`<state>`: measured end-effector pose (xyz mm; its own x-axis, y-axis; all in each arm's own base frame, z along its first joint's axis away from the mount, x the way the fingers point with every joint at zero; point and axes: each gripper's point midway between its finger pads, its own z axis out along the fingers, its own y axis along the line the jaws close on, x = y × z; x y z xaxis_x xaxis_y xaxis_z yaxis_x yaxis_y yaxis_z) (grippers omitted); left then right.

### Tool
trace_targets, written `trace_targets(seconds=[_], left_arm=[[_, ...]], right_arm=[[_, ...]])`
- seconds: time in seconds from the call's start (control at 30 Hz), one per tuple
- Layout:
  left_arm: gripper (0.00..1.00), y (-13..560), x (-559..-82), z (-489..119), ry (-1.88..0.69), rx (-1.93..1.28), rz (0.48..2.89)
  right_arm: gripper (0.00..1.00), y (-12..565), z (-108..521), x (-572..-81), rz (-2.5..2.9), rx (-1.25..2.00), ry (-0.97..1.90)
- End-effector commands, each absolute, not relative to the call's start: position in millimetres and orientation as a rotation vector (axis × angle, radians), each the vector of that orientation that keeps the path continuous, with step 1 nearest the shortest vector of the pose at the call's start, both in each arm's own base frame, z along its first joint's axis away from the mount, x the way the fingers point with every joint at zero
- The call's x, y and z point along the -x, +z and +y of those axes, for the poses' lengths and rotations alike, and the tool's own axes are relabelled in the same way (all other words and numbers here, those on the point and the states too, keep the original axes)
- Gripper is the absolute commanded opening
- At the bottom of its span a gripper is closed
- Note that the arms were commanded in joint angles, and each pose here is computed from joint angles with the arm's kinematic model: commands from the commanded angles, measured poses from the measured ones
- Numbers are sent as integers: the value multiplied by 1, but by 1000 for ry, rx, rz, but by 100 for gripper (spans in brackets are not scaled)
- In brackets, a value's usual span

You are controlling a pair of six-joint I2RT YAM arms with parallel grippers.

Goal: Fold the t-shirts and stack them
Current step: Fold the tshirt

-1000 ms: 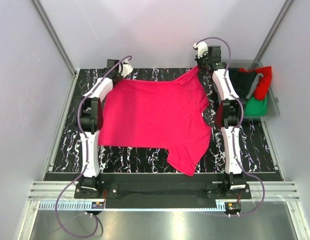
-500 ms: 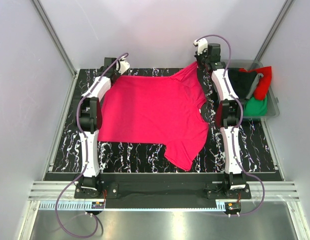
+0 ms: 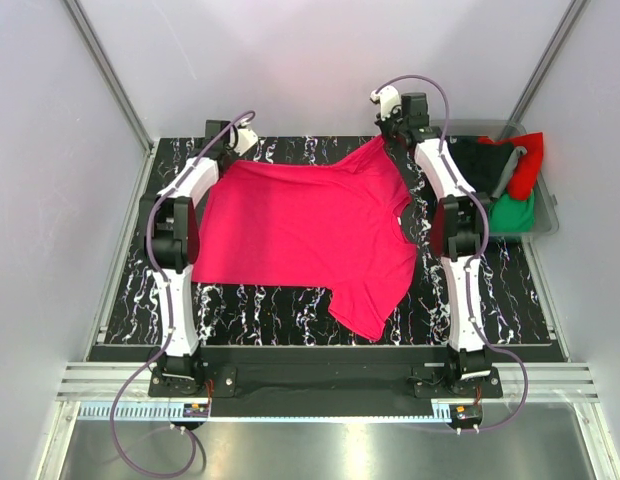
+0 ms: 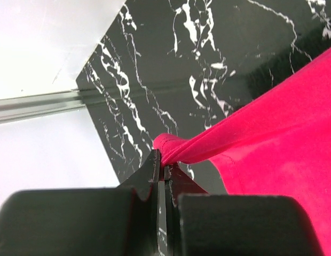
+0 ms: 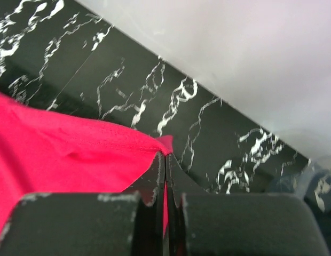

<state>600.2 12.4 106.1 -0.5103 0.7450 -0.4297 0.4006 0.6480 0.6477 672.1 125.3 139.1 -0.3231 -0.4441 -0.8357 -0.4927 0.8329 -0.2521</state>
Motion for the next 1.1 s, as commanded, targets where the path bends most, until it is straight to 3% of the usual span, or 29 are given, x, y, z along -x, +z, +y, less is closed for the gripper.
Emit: trace_targets(seconds=[0.0,0.13,0.57,1.07], left_arm=[[0,173,-598,17,649,-818,2032],[0,175,-586,16,637,-834,2034],[0,152,-560,9,567,-902,2081],[0,148,-530,-1,470,-953,2113]], right_arm=[[0,235,121,-655,1834,674,17],[0,255,121,-630,1852,658,58],[0,223,120,-557,2022,675,109],[0,229,115,-490,2076,697,109]])
